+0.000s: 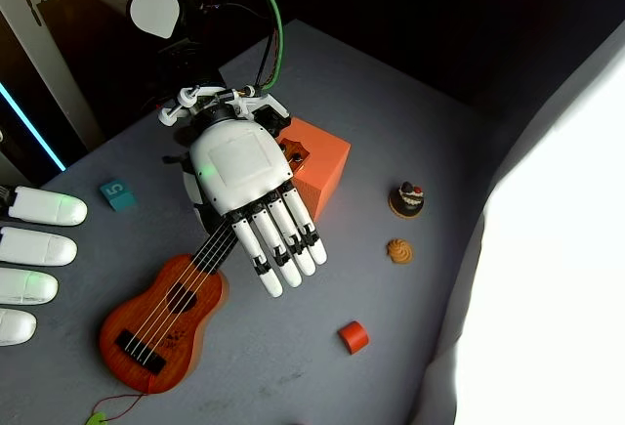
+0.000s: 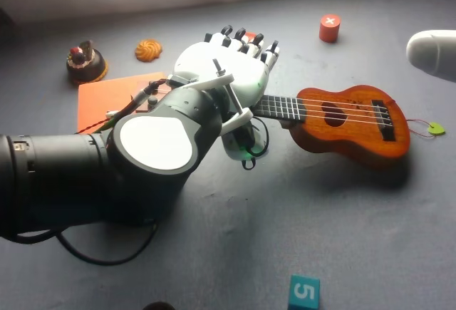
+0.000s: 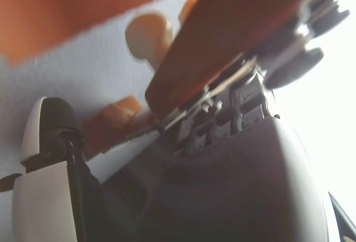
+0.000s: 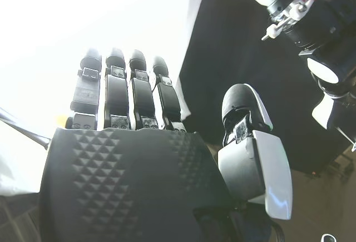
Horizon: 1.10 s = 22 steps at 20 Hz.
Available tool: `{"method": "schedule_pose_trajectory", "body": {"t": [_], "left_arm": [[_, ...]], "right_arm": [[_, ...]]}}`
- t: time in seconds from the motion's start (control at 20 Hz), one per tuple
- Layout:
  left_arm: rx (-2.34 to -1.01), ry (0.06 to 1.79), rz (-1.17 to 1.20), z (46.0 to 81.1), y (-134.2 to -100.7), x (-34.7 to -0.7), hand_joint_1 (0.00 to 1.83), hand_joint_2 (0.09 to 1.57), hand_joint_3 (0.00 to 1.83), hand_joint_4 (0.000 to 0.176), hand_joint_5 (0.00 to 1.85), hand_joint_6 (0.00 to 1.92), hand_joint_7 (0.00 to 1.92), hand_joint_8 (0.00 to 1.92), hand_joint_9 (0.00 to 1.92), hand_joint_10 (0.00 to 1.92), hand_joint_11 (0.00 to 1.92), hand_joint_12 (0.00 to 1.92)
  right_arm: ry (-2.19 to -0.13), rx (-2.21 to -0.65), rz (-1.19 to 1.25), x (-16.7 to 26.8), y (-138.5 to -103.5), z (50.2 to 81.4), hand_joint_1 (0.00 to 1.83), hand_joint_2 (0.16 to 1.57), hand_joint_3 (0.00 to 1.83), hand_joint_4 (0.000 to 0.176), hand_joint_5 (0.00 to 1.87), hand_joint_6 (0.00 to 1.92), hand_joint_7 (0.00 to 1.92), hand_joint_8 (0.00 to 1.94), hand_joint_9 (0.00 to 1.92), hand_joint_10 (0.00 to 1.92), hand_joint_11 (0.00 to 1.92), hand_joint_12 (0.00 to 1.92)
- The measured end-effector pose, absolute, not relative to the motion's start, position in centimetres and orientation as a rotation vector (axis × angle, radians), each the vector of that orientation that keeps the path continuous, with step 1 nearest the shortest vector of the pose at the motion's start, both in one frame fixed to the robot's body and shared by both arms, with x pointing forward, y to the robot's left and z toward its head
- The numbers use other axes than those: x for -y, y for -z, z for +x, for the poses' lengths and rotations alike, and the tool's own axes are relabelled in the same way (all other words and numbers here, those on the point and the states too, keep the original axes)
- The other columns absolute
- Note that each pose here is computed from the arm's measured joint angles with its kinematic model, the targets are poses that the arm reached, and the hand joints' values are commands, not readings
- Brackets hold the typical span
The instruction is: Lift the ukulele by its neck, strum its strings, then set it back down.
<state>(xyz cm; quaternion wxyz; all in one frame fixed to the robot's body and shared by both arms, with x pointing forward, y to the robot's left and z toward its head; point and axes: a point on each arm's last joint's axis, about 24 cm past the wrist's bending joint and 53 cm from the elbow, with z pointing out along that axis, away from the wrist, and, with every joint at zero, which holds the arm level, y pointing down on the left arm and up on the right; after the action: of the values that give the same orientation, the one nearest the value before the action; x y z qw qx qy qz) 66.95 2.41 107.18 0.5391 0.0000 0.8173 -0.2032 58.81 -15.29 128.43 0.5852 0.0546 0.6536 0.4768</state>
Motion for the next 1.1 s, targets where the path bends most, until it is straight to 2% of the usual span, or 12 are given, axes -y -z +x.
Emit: {"method": "schedule_pose_trajectory", "body": {"t": [0.1, 0.2, 0.3, 0.35, 0.4, 0.55, 0.6, 0.75, 0.9, 1.1], "left_arm": [[-1.937, 0.471, 0.009, 67.3, -107.0, -2.5, 0.81, 1.04, 0.0, 0.0, 0.0, 0.0, 0.0, 0.0, 0.0, 0.0, 0.0, 0.27], [-1.942, 0.466, 0.017, 67.3, -106.6, -2.5, 0.82, 1.04, 0.0, 0.0, 0.0, 0.0, 0.0, 0.0, 0.0, 0.0, 0.0, 0.27], [-1.942, 0.465, 0.028, 67.2, -106.5, -2.4, 0.8, 1.09, 0.02, 0.0, 0.0, 0.0, 0.0, 0.0, 0.0, 0.0, 0.0, 0.21], [-1.944, 0.462, 0.033, 67.2, -106.3, -2.4, 0.8, 1.1, 0.01, 0.0, 0.0, 0.0, 0.0, 0.0, 0.0, 0.0, 0.0, 0.17], [-1.943, 0.461, 0.038, 67.2, -106.3, -2.4, 0.8, 1.1, 0.01, 0.0, 0.0, 0.0, 0.0, 0.0, 0.0, 0.0, 0.0, 0.16], [-1.943, 0.45, 0.053, 67.1, -105.9, -2.5, 0.72, 1.1, 0.0, 0.0, 0.0, 0.0, 0.0, 0.0, 0.03, 0.01, 0.0, 0.33], [-1.947, 0.45, 0.051, 67.0, -105.8, -2.5, 0.7, 1.11, 0.01, 0.0, 0.0, 0.0, 0.0, 0.0, 0.03, 0.0, 0.0, 0.3], [-1.95, 0.442, 0.058, 66.9, -105.5, -2.7, 0.66, 1.12, 0.0, 0.0, 0.0, 0.0, 0.04, 0.01, 0.04, 0.01, 0.0, 0.34], [-1.949, 0.438, 0.06, 67.0, -105.4, -2.8, 0.67, 1.12, 0.0, 0.0, 0.0, 0.0, 0.12, 0.01, 0.11, 0.01, 0.0, 0.49], [-1.946, 0.43, 0.072, 66.9, -105.2, -2.9, 0.69, 1.11, 0.0, 0.0, 0.0, 0.0, 0.13, 0.0, 0.13, 0.01, 0.0, 0.46]], "right_arm": [[-1.113, -1.526, 0.125, 15.2, -128.4, 58.8, 0.01, 1.31, 0.0, 0.0, 0.14, 0.0, 0.11, 0.0, 0.1, 0.01, 0.0, 0.0], [-1.111, -1.529, 0.126, 15.2, -128.3, 58.8, 0.05, 1.29, 0.0, 0.0, 0.18, 0.0, 0.16, 0.01, 0.18, 0.0, 0.0, 0.25], [-1.109, -1.535, 0.125, 15.2, -128.1, 58.9, 0.04, 1.29, 0.0, 0.0, 0.16, 0.01, 0.15, 0.0, 0.18, 0.0, 0.0, 0.27], [-1.108, -1.54, 0.126, 15.2, -128.0, 58.9, 0.03, 1.29, 0.0, 0.0, 0.16, 0.0, 0.13, 0.0, 0.14, 0.0, 0.0, 0.19], [-1.108, -1.54, 0.125, 15.2, -128.0, 58.9, 0.06, 1.29, 0.0, 0.0, 0.18, 0.01, 0.15, 0.01, 0.13, 0.0, 0.0, 0.22], [-1.11, -1.538, 0.124, 15.1, -128.1, 59.0, 0.02, 1.3, 0.0, 0.0, 0.12, 0.0, 0.12, 0.0, 0.08, 0.0, 0.0, 0.08], [-1.109, -1.543, 0.126, 15.1, -128.0, 59.0, 0.0, 1.31, 0.0, 0.0, 0.09, 0.0, 0.08, 0.0, 0.05, 0.0, 0.0, 0.02], [-1.107, -1.55, 0.126, 15.1, -127.9, 59.0, 0.02, 1.32, 0.01, 0.0, 0.05, 0.0, 0.05, 0.0, 0.02, 0.0, 0.0, 0.0], [-1.107, -1.55, 0.126, 15.1, -127.9, 59.0, 0.05, 1.31, 0.0, 0.0, 0.04, 0.0, 0.08, 0.01, 0.05, 0.01, 0.02, 0.02], [-1.106, -1.557, 0.127, 15.1, -127.7, 59.0, 0.07, 1.31, 0.0, 0.0, 0.11, 0.02, 0.12, 0.01, 0.06, 0.01, 0.0, 0.0]]}}
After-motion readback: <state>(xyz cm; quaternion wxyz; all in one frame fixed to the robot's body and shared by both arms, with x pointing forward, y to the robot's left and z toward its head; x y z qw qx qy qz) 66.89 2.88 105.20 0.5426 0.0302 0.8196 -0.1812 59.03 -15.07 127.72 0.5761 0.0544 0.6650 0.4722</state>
